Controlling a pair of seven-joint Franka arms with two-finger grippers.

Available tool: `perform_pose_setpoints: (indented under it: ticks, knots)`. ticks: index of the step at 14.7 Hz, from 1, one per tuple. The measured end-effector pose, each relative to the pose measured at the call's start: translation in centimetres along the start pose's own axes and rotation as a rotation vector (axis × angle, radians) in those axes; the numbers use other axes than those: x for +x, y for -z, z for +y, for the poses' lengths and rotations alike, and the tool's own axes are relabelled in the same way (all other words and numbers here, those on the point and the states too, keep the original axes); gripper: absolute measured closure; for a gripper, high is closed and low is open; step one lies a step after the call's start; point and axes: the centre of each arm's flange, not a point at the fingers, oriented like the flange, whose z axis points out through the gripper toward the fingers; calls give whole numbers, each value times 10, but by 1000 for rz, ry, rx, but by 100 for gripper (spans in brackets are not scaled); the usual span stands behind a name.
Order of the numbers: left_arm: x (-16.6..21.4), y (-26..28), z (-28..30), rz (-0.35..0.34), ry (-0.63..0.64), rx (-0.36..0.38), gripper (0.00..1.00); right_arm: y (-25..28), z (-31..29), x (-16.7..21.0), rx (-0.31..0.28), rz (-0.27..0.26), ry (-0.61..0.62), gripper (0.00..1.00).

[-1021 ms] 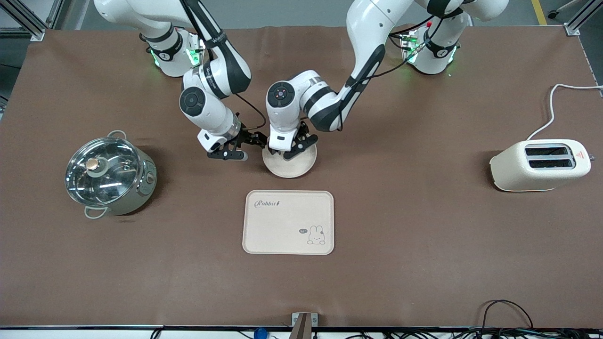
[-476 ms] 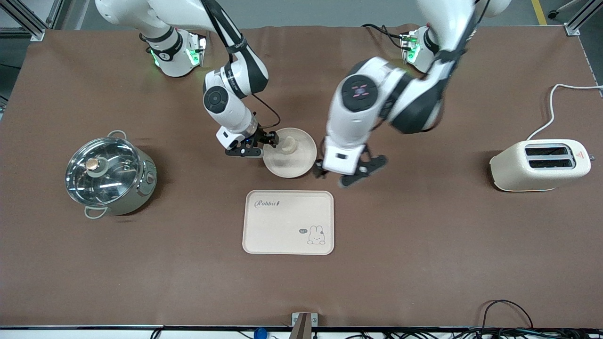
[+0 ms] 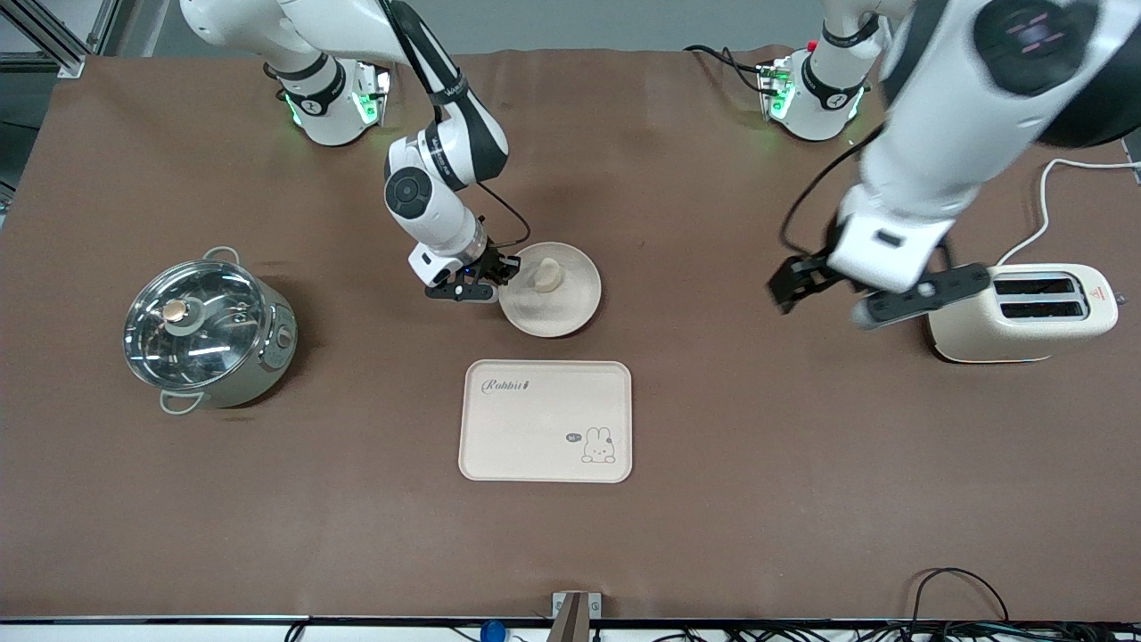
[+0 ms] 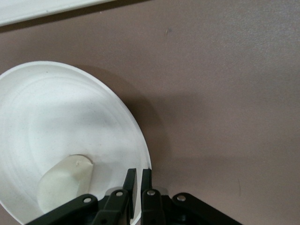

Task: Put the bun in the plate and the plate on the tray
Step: 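Grasp the plate rim with the right gripper while the left arm withdraws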

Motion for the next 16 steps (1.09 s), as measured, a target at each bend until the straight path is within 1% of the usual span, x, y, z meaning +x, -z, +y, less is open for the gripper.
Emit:
perform_pose_setpoints:
  ticks: [3,4,5,7,9,12,16]
  knots:
    - [9,39,-60,29,-144,-1,0,-1,1,0,-2,-1,0,88]
    - [9,50,-82,31,-176,3,0,-2,1,0,-3,-1,0,84]
    - [7,60,-102,25,-203,10,0,-2,1,0,-4,-2,0,79]
    - [-5,73,-131,8,-234,21,0,-4,1,0,-6,-2,0,78]
    - [-23,80,-144,-13,-255,30,0,-5,1,1,-7,-2,-1,78]
    - [-46,81,-143,-38,-279,41,0,-6,2,2,-9,-2,-1,78]
    - [-47,75,-141,-51,-283,45,0,-5,0,4,-5,3,3,78]
